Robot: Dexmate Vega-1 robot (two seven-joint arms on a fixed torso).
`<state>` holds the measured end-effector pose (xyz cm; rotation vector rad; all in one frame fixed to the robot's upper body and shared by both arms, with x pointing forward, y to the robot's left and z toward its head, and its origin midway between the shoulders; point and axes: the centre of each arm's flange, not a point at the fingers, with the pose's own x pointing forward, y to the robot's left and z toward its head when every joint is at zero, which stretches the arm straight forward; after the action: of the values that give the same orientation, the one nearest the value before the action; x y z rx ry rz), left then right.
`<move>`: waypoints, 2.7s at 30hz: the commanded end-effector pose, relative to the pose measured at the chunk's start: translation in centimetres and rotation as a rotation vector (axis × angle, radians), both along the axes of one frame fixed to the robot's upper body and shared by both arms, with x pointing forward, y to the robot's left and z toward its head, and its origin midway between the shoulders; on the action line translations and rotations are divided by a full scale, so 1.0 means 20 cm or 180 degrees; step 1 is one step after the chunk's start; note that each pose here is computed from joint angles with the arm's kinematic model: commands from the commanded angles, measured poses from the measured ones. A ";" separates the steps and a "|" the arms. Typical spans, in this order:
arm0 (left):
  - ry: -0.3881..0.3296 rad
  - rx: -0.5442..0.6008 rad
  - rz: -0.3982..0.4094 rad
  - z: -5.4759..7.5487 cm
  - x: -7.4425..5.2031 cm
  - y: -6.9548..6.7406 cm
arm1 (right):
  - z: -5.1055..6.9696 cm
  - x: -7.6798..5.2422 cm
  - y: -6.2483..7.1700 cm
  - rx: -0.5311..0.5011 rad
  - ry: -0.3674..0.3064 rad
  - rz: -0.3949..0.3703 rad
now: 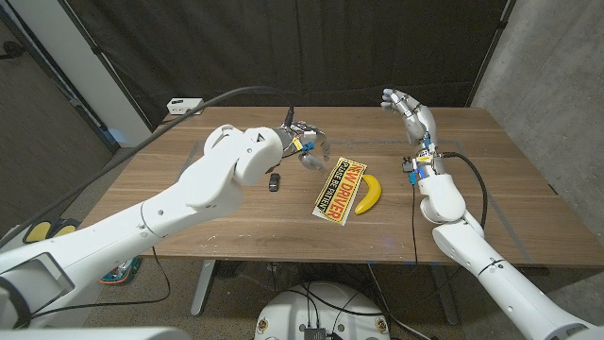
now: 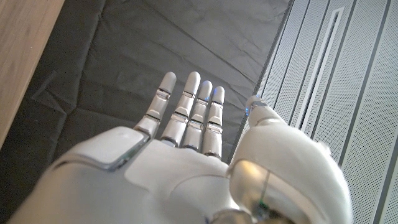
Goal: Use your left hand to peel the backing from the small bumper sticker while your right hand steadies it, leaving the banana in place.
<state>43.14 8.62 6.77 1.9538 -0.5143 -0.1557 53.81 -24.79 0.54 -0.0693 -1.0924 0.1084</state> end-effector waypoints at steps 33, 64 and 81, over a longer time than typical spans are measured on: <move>-0.0011 0.0979 0.0502 -0.31 0.14 -0.08 | -0.03 0.00 0.05 0.0240 -0.0209 -0.0013; -0.0388 0.1272 0.0081 -0.47 0.23 -0.05 | -0.05 0.00 0.07 0.0325 -0.0289 0.0001; -0.0768 0.1320 -0.0206 -0.59 0.27 -0.03 | -0.05 0.00 0.08 0.0294 -0.0329 0.0031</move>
<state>48.03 7.73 -3.62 2.3703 -0.6508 -0.1037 53.81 -23.26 -0.46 0.0176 -1.1906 0.0559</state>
